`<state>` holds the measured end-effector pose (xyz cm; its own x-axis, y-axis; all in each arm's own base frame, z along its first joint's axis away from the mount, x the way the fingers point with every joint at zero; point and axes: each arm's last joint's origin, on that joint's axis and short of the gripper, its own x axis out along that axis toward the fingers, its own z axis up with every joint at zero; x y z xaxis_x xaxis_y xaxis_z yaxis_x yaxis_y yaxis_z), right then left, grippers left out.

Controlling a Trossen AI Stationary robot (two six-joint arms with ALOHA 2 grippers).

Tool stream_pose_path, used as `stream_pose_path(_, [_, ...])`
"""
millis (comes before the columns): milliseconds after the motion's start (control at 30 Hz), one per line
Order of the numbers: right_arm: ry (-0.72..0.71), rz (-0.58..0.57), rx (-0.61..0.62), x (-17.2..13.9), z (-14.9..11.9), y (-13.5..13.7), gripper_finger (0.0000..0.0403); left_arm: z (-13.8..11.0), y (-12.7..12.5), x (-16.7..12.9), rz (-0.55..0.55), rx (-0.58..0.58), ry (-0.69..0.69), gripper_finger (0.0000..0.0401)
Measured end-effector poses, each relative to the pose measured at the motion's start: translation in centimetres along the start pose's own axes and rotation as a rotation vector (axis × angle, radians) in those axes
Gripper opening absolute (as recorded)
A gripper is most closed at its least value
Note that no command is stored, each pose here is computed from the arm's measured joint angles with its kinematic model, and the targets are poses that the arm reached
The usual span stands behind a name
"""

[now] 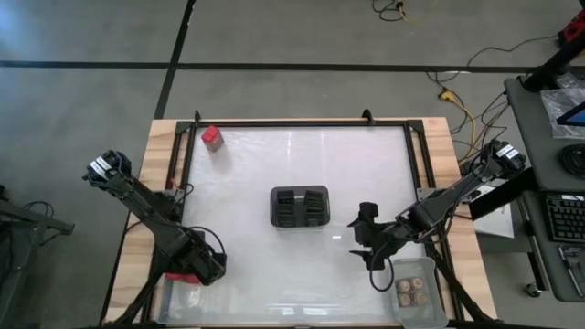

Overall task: Sort spices by type
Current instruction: Put the red seasoning can into the transparent bin

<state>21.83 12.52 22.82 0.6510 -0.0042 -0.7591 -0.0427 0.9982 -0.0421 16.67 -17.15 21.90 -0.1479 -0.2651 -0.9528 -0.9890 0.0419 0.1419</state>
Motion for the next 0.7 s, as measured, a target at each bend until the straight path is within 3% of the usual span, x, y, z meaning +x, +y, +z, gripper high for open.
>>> stream_pose_path(167, [0.002, 0.000, -0.001, 0.0, 0.0, 0.0, 0.0352, 0.0, 0.2, -0.5, 0.011, 0.004, -0.010, 0.0240])
stream_pose_path(367, [0.002, 0.001, 0.009, 0.0, 0.0, 0.0, 0.0352, -0.5, 1.2, -4.1, 0.055, 0.002, -0.100, 0.0240])
stream_pose_path(600, [-0.007, -0.006, 0.012, 0.0, 0.0, 0.0, 0.0352, -0.2, 0.5, -8.2, -0.169, 0.036, -0.329, 0.0241])
stream_pose_path(700, [-0.009, -0.006, 0.009, 0.0, 0.1, 0.0, 0.0352, 1.1, -0.5, -8.8, -0.188, 0.085, -0.378, 0.0241])
